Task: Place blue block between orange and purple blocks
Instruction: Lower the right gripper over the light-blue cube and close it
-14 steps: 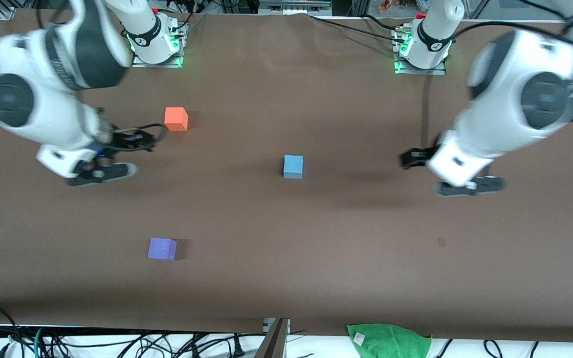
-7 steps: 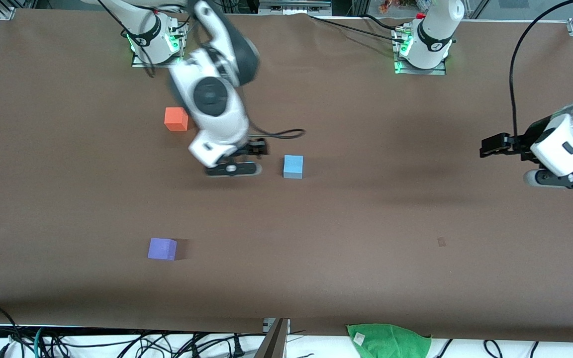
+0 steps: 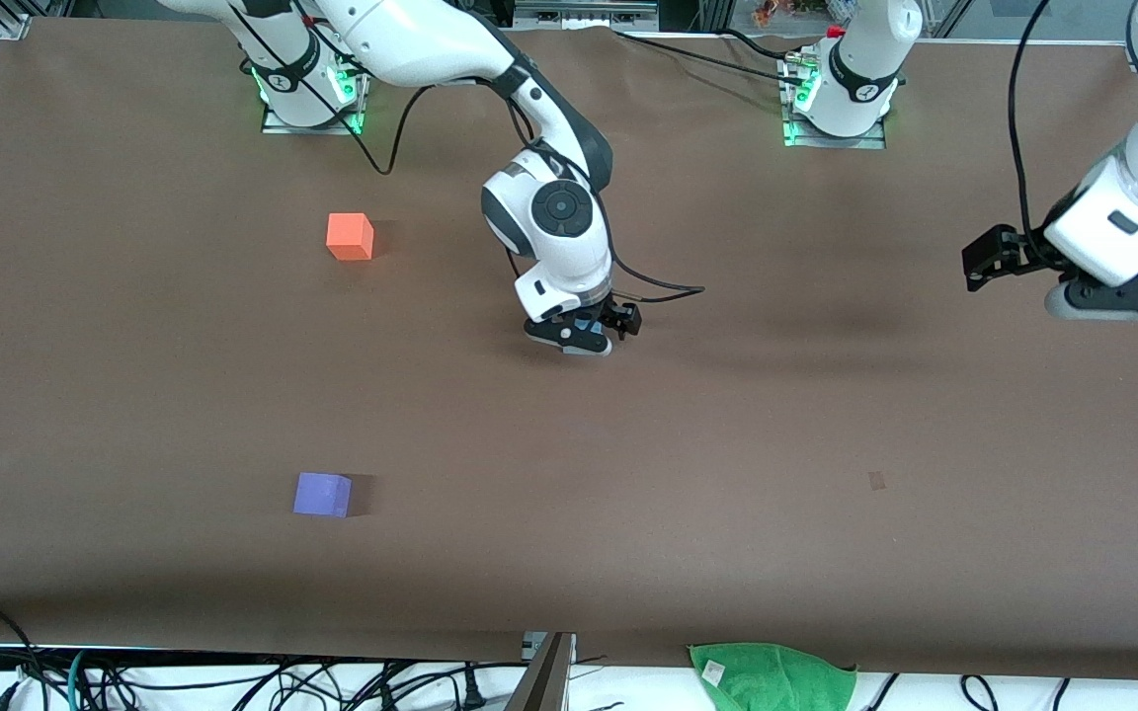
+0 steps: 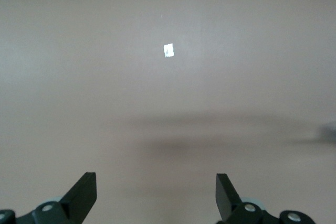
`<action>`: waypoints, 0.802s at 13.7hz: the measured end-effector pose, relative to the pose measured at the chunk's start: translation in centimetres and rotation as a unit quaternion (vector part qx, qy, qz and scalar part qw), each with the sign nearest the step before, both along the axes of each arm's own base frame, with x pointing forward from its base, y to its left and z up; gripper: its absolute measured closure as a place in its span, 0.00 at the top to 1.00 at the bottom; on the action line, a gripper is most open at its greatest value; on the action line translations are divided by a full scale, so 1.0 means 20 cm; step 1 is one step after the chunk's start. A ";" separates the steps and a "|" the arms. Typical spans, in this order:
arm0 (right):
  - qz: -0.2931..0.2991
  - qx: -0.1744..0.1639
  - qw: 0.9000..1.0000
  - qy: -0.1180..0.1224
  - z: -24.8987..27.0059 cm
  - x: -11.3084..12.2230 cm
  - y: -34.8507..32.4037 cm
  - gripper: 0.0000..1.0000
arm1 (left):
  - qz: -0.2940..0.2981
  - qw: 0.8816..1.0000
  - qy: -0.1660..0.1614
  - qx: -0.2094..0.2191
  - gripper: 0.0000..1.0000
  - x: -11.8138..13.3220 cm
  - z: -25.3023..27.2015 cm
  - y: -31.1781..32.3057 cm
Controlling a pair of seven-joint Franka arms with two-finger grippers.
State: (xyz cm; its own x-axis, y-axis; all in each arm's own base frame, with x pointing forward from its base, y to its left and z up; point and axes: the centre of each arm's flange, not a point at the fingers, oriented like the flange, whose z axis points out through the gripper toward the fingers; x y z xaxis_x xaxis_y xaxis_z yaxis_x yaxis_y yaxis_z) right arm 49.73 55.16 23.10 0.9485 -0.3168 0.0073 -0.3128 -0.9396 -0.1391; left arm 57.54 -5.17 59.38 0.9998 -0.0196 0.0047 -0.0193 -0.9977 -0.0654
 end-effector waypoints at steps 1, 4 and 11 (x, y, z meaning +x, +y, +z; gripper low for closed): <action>-0.001 0.000 1.000 0.001 0.00 -0.01 0.01 1.00 | 0.011 1.000 -0.004 -0.007 1.00 -0.05 -0.01 0.05; 0.001 -0.006 1.000 0.008 0.00 -0.03 0.02 1.00 | 0.035 0.999 0.008 -0.015 1.00 -0.12 -0.05 0.18; 0.027 -0.050 0.997 0.048 0.15 -0.01 -0.02 1.00 | 0.037 0.999 0.012 -0.015 1.00 -0.10 -0.07 0.18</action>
